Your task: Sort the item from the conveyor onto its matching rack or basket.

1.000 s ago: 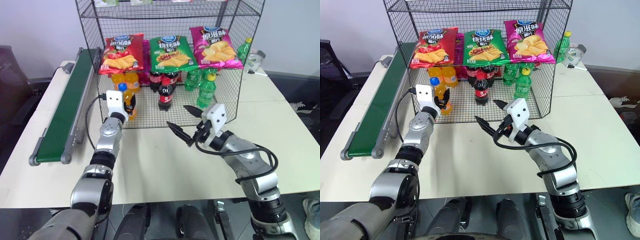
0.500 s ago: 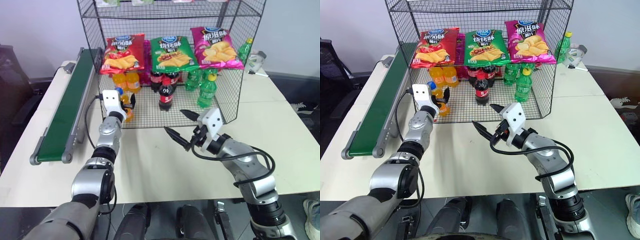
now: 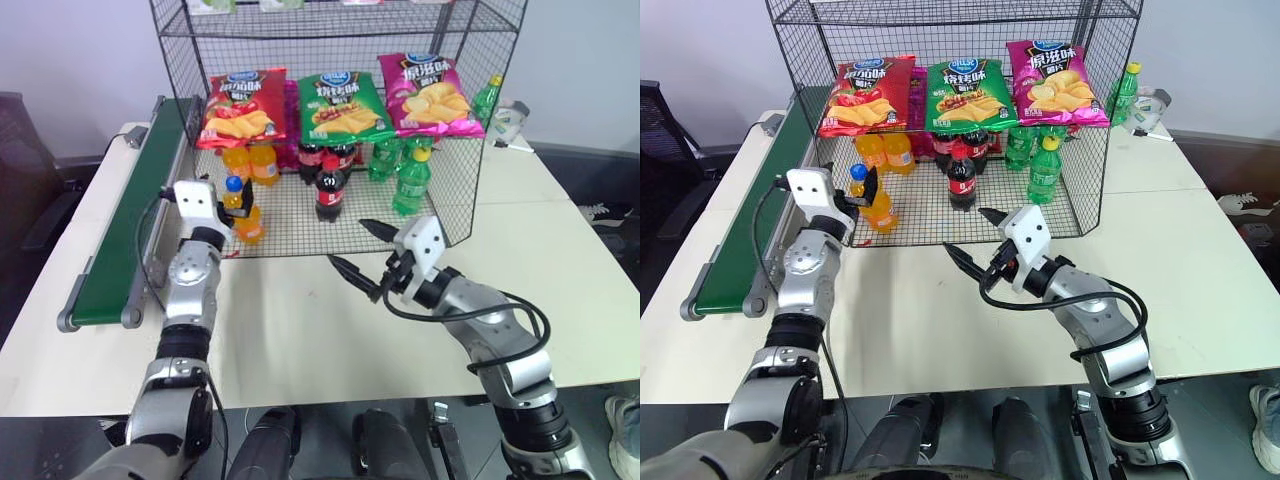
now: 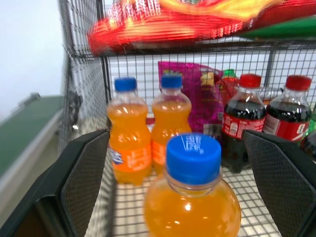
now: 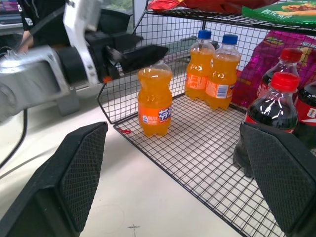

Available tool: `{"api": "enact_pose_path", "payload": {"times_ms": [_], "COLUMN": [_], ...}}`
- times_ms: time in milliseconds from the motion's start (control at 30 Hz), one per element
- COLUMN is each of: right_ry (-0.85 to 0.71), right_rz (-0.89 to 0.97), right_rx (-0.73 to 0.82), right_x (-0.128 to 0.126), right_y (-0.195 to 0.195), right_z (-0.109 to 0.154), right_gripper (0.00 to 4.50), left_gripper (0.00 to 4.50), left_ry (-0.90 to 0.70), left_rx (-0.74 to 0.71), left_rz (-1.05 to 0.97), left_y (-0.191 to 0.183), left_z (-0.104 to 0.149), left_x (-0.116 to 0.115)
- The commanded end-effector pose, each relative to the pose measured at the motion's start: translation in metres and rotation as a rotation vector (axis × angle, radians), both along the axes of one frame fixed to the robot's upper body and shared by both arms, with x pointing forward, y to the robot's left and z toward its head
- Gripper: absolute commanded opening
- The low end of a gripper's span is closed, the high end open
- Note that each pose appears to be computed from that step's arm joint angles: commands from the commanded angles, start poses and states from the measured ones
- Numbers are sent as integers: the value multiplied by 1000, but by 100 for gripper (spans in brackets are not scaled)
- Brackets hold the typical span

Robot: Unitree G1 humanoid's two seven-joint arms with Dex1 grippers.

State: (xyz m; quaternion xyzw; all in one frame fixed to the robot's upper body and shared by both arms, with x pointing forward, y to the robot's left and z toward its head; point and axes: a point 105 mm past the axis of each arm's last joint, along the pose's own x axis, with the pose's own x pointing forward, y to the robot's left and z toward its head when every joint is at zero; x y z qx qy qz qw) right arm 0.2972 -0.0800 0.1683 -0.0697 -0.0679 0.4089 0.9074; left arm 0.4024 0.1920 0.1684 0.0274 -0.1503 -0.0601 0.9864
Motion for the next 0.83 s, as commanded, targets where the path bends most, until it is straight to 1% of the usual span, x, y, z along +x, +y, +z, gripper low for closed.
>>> {"api": "enact_pose_path", "payload": {"times_ms": [33,100,200,367,467,567,833], "right_ry": [-73,-72,-69,-39,-22,-1,44], "right_rz": [-6,-21,-31,-29,-35,-45,-68], "right_rx": [1,-13,-30,-85,-108,-125,-146], "right_x": [-1,2,4,6,7,8,6], "right_y": [-8,-17,-26,-46,-57,-67,-84], "right_z": [18,18,18,13,11,8,-1], "right_gripper": [450,450,450,450,450,450,450], "left_gripper": [447,447,447,447,447,447,447], "left_ry": [65,106,145,225,265,288,300], "left_rx": [60,75,101,133,137,157,152], "left_rz": [-144,-223,-276,-233,-229,-247,-274], "left_y": [-2,5,16,57,68,67,60], "left_z": [6,8,13,13,9,5,1], "left_x": [-16,-32,-50,-72,-81,-88,-90]}}
